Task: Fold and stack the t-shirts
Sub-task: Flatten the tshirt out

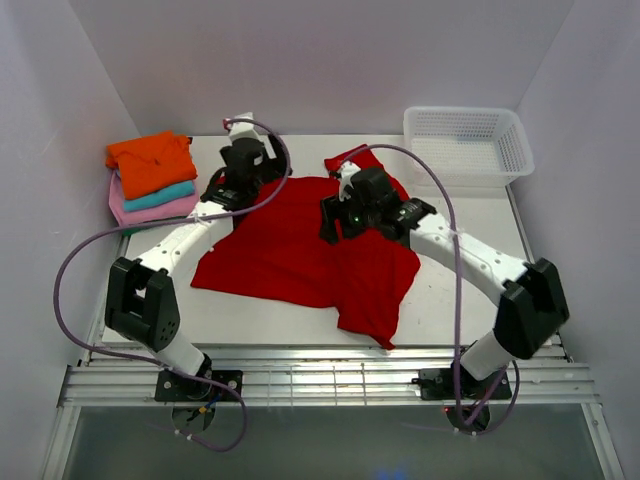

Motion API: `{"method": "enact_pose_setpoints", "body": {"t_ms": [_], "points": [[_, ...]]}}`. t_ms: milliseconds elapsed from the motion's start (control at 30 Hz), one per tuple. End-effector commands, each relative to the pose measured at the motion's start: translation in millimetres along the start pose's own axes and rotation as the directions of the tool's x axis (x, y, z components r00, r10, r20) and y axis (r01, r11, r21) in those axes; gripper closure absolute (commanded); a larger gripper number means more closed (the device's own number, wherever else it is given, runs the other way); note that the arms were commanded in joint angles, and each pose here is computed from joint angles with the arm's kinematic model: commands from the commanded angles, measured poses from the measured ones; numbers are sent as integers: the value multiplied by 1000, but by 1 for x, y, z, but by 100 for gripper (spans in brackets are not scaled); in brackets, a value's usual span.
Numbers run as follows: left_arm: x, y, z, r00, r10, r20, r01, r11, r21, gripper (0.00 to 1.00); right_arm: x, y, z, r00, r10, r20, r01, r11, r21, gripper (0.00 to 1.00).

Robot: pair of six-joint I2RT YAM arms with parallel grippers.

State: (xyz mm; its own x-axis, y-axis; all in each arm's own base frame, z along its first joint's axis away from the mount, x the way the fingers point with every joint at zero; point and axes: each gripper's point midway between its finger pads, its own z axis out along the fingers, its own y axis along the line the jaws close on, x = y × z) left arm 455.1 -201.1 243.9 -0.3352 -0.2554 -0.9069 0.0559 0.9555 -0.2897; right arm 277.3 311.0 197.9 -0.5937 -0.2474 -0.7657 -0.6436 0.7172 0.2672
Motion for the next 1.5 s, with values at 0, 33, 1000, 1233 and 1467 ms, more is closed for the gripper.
{"method": "enact_pose_setpoints", "body": {"t_ms": [0,33,1000,1233,1467], "points": [[10,96,15,996,-25,-86,4,973,-232,2,-15,-49,40,999,14,-44,-11,998,62,28],[9,112,17,996,-31,-84,8,963,-269,2,-21,-57,48,999,27,-45,-24,998,61,29],[32,230,86,986,-34,-162,-53,862,-504,2,-108,-337,179,971,114,208,-186,910,370,25],[38,245,87,984,-63,-164,-30,860,-510,2,-126,-357,164,971,3,241,-120,873,474,24],[45,248,85,983,-73,-167,-22,862,-507,2,-129,-368,163,969,-41,245,-97,846,525,22]]}}
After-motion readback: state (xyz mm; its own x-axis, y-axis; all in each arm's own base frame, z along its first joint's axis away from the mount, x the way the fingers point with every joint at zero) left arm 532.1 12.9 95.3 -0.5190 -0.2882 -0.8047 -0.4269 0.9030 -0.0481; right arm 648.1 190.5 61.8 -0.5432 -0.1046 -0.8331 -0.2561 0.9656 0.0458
